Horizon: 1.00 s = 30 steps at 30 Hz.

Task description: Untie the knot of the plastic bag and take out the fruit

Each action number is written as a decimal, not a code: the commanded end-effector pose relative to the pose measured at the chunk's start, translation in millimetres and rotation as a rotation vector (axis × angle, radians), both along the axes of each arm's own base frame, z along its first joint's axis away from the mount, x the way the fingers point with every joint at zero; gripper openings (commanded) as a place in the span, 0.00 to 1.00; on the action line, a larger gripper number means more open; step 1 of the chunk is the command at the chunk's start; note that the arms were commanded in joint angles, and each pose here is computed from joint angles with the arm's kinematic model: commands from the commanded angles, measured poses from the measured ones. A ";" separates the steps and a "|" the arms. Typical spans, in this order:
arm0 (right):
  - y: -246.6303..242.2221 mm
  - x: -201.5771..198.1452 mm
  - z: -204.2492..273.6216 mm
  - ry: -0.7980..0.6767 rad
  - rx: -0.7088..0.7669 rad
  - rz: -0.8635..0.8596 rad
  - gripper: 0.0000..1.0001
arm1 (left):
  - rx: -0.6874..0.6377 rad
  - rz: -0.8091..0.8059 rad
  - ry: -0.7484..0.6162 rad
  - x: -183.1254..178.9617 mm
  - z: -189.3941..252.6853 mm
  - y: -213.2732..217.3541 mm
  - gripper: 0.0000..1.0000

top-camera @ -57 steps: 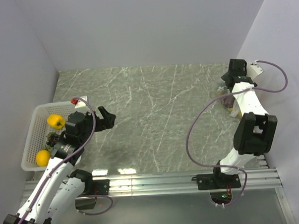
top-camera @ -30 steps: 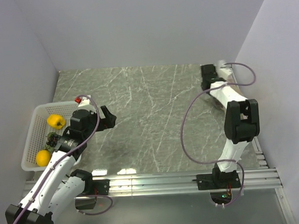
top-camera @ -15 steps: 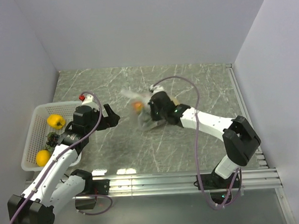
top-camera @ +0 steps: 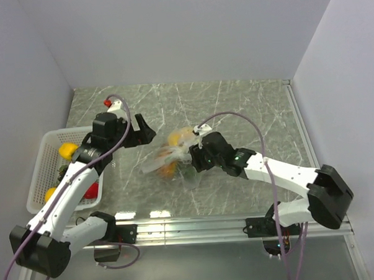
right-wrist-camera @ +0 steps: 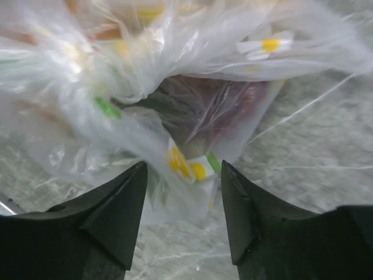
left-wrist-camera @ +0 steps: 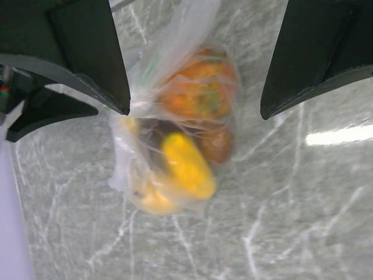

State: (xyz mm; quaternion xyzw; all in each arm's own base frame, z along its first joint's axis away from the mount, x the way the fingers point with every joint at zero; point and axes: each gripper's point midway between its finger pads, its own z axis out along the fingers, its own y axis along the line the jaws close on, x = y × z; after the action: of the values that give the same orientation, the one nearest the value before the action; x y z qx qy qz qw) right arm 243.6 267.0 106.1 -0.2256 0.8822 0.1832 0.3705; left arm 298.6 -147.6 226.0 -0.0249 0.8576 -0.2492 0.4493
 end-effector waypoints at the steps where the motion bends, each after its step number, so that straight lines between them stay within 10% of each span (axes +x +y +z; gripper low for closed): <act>1: -3.4 5.7 41.3 -0.128 0.058 0.018 0.65 | -0.017 -0.144 0.008 2.8 3.9 -32.1 0.99; 20: 30.6 8.2 33.8 -0.187 0.176 0.127 0.59 | 0.151 -0.292 0.156 16.1 -53.1 -108.1 0.79; 23: 29.3 6.2 18.9 -0.169 0.166 0.123 0.34 | 0.144 -0.251 0.179 15.6 -61.0 -104.4 0.78; 25: 21.1 4.9 5.0 -0.155 0.152 0.090 0.00 | 0.137 -0.211 0.181 16.2 -62.8 -100.0 0.80; 30: 1.9 -7.6 -30.4 -0.105 0.100 0.056 0.00 | -0.002 -0.136 0.192 15.9 -53.4 -107.2 0.81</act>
State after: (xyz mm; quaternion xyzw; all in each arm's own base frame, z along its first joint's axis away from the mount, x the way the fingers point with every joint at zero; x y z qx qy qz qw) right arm 236.8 274.4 85.5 -0.2528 0.8411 0.2332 0.4175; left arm 309.3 -248.4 149.4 0.0567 0.9150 -0.2395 0.3196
